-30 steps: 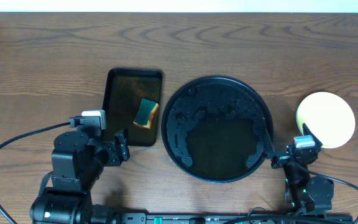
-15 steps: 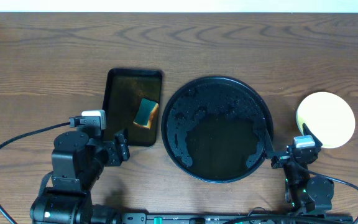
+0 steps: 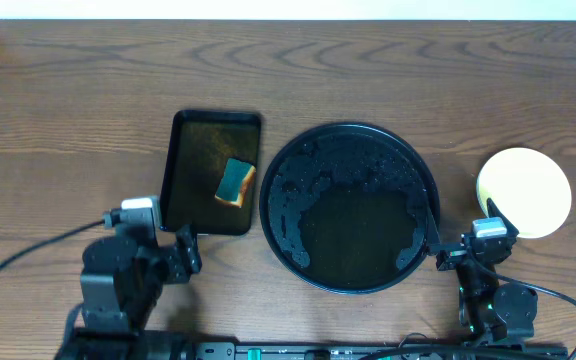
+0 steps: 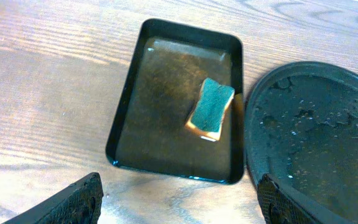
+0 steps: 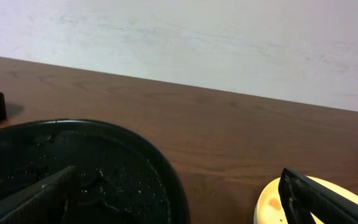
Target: Clean dirty plates on tray and stack at the side
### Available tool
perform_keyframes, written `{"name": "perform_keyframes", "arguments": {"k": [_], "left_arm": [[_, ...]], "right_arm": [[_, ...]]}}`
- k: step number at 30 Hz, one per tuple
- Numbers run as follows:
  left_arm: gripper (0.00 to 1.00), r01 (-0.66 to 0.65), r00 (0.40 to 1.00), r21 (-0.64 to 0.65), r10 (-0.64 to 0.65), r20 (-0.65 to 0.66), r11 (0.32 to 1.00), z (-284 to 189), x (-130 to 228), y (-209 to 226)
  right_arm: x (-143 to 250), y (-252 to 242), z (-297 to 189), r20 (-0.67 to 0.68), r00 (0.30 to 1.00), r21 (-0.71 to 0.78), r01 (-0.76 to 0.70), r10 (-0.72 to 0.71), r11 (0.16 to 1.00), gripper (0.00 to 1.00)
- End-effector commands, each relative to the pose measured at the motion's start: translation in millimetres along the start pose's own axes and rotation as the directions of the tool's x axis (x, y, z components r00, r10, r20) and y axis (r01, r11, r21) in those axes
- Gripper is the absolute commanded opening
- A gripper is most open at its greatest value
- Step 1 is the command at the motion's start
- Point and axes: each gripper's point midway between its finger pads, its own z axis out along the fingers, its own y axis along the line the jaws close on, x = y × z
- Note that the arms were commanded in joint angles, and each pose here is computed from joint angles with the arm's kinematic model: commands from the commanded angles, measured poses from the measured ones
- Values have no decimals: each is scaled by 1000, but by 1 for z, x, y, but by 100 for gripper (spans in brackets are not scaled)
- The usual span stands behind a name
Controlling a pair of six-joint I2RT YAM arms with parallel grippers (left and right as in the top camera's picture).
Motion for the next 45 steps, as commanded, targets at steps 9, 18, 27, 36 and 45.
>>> {"name": "perform_keyframes", "arguments": {"k": [9,18,27,36,45], "left_arm": [[80,35,974,-11,-32,226,999,29,25,20],[80,20,876,27,-30,481,999,46,-3,20],[80,16,851,21,-24,524,1000,63,3,26],[80,19,871,9,-21,491,1000,68,11,28],[80,20,873,9,-21,488,1000,68,11,28]], "right_arm": [[0,2,0,2,1000,-10,13,-13,1000,99],[0,2,0,2,1000,-10,13,-13,1000,99],[0,2,0,2,1000,-10,13,-13,1000,99],[0,2,0,2,1000,-10,13,-13,1000,99],[0,2,0,2,1000,-10,13,-13,1000,99]]}}
